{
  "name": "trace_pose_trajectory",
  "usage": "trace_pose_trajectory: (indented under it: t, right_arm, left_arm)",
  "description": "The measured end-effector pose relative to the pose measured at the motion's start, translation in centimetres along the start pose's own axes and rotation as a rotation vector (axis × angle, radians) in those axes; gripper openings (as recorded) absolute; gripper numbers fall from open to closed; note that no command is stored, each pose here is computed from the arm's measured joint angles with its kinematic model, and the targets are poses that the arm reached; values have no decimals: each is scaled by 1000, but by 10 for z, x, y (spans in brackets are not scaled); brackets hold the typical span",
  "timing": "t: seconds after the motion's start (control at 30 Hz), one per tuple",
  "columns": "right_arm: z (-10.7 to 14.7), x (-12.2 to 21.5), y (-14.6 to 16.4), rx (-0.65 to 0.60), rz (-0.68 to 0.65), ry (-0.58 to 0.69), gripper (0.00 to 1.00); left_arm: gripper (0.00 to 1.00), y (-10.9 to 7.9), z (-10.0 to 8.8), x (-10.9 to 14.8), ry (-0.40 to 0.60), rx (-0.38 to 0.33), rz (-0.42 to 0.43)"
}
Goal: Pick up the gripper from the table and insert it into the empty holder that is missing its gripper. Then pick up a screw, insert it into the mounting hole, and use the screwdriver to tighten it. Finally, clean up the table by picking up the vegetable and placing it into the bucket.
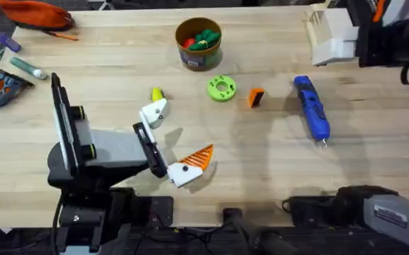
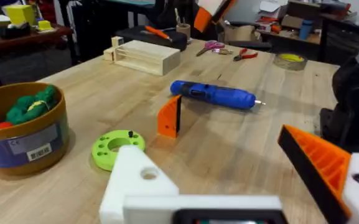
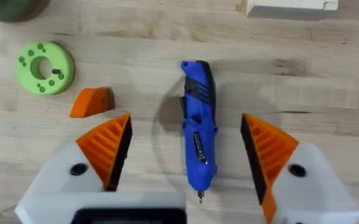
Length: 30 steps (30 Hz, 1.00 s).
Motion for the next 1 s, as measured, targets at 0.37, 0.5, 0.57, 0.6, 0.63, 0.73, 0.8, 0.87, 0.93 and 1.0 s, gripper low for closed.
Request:
trace_pose_trajectory:
  t: [0.37,0.5,0.57,0.6,0.63,0.73,0.8,0.87,0.93,1.0]
  right_arm:
    - [16,-9,26,59,-31,149,991]
    - [15,-20,51,76,-36,268,994]
    - [9,-22,66,84,-39,301,993]
    - [6,-22,74,87,-41,310,993]
    - [2,-23,82,87,-44,314,994]
    - [-7,-26,104,69,-52,309,992]
    - [-8,-28,115,49,-42,310,992]
    - [-5,-32,122,40,-24,319,993]
    - [-2,-37,128,42,-8,333,994]
    - [1,-42,133,56,3,347,992]
  left_arm:
    - [985,0,0,0,0,0,0]
    - [986,0,0,0,0,0,0]
    - [986,0,0,0,0,0,0]
    - [986,0,0,0,0,0,0]
    - [985,0,0,0,0,0,0]
    - [985,0,0,0,0,0,0]
    - [985,0,0,0,0,0,0]
    - [985,0,0,0,0,0,0]
    - [985,0,0,0,0,0,0]
    - [985,0,0,0,0,0,0]
Point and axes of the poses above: each hand's point on the last joint's axis, 136 mm out from that joint toward the fingers, its own x axis back along the fingers, its own y axis along the line the jaws close on, z = x × y, the point moved 9 cm from there along x, back along the fingers, and after that the axes turned 7 degrees about -x, right-handed, at the moved point
